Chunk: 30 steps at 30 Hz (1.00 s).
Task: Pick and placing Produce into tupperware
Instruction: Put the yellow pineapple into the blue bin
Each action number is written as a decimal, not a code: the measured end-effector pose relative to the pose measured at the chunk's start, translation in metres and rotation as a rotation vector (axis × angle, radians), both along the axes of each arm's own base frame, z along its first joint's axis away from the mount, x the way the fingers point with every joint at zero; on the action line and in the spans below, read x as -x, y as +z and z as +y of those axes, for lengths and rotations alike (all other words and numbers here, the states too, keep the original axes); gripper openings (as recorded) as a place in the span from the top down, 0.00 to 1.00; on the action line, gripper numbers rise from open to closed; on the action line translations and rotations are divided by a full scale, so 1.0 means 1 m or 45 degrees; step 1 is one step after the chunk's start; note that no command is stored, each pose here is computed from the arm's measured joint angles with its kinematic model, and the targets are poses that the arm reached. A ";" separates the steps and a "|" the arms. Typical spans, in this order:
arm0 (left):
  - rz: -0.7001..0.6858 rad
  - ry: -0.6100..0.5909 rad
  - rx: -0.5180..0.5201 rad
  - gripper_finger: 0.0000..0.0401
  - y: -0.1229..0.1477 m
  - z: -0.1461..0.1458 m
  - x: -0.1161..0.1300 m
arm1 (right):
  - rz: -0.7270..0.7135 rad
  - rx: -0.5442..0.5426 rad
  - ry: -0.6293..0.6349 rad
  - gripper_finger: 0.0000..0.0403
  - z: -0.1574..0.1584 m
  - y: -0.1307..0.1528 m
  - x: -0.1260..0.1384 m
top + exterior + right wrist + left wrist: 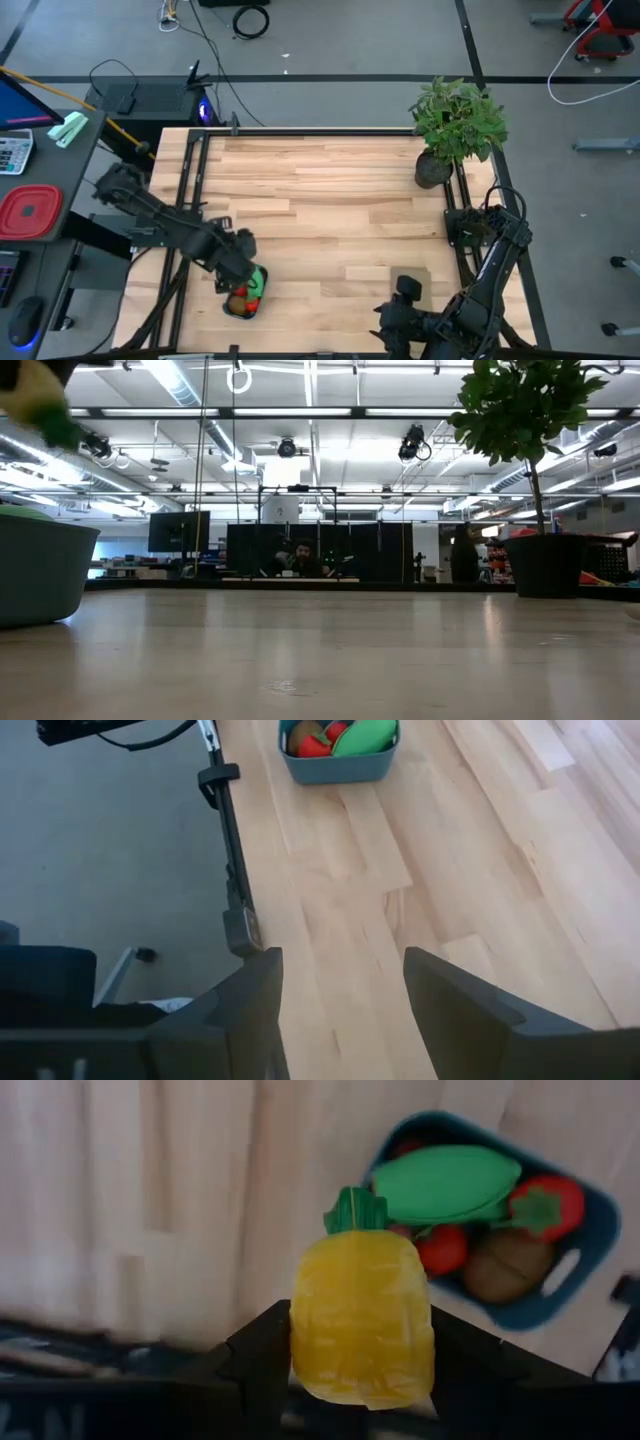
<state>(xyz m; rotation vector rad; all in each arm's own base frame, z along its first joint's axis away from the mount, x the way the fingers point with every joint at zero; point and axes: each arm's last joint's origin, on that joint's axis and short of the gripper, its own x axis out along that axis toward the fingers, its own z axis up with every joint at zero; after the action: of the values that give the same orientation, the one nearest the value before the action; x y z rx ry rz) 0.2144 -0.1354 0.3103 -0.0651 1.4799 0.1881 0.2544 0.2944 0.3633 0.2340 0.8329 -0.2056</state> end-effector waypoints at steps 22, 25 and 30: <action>-0.188 0.034 0.362 0.39 -0.088 -0.038 0.029 | -0.023 0.054 0.006 0.46 -0.003 0.000 -0.004; -0.237 0.056 0.419 0.35 -0.084 -0.042 0.025 | -0.022 0.060 0.003 0.46 -0.005 0.000 -0.006; -0.245 0.081 0.509 0.31 -0.082 -0.046 0.022 | -0.019 0.073 0.002 0.46 -0.008 0.000 -0.009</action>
<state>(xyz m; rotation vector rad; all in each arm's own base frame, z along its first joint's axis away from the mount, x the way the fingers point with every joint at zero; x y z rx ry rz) 0.1926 -0.1818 0.2280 -0.4416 1.3059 -0.0640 0.2636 0.2859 0.3638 0.1808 0.8109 -0.2258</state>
